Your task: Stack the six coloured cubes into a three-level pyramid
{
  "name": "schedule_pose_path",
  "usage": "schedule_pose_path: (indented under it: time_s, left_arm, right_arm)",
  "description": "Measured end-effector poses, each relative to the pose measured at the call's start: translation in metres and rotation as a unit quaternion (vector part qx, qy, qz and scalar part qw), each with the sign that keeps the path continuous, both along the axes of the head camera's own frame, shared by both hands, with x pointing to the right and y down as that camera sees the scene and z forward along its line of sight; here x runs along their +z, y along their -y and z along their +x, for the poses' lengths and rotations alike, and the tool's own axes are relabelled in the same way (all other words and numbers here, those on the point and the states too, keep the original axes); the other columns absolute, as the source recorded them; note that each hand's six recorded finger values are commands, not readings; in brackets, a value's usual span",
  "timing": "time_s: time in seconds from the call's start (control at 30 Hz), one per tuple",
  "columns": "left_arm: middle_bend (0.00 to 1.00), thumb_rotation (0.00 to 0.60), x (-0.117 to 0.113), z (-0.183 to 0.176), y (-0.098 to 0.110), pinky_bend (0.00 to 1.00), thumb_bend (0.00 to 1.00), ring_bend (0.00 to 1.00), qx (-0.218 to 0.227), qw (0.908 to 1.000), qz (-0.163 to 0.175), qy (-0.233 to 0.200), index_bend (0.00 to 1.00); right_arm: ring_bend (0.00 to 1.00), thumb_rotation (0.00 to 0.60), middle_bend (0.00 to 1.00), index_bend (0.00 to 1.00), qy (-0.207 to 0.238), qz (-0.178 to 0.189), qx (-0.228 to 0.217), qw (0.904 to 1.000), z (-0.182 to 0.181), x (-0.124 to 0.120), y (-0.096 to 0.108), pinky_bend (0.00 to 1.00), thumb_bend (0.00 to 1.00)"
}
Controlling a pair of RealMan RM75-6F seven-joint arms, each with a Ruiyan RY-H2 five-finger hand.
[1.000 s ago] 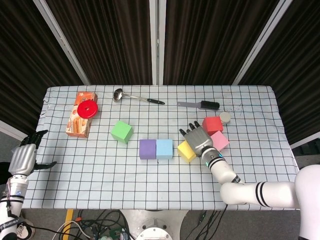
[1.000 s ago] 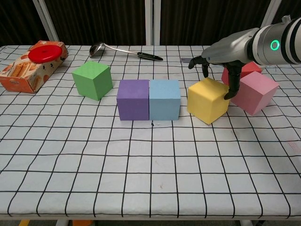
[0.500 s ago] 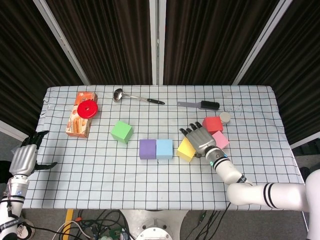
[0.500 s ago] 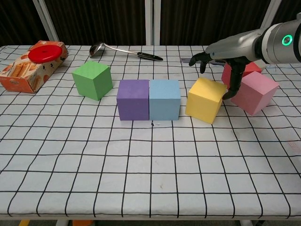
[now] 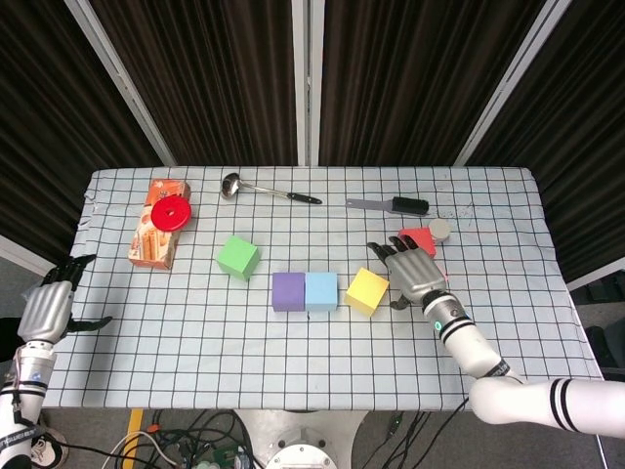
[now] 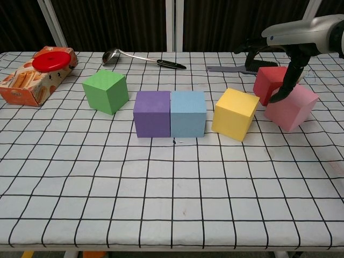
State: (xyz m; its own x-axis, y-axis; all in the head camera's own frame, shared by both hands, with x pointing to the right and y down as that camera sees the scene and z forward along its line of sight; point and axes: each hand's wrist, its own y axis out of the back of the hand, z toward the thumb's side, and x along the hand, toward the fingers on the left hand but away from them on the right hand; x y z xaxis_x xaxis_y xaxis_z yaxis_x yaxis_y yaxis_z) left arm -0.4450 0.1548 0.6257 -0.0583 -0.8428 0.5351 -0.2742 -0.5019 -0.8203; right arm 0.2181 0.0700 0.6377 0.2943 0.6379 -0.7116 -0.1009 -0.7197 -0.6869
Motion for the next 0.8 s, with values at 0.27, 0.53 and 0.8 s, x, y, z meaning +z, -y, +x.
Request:
schedule_pose_path:
  time_s: [0.27,0.53,0.8]
  left_arm:
    - [0.10,0.600,0.000,-0.005,-0.001,0.11,0.02,0.01,-0.004,1.0000,0.000,0.001,0.09]
    - [0.10,0.600,0.001,-0.011,-0.002,0.11,0.02,0.01,-0.003,1.0000,-0.002,0.004,0.09]
    - [0.10,0.600,0.005,-0.019,-0.004,0.10,0.02,0.01,-0.006,0.9999,-0.003,0.015,0.09]
  right_arm:
    - [0.00,0.600,0.10,0.00,0.028,0.012,0.055,0.9980,-0.013,0.012,-0.028,0.00,0.04]
    - [0.00,0.600,0.10,0.00,0.027,0.033,0.091,0.9949,-0.017,0.026,-0.048,0.00,0.04]
    - [0.00,0.600,0.13,0.00,0.022,0.041,0.108,0.9931,-0.018,0.042,-0.053,0.00,0.04]
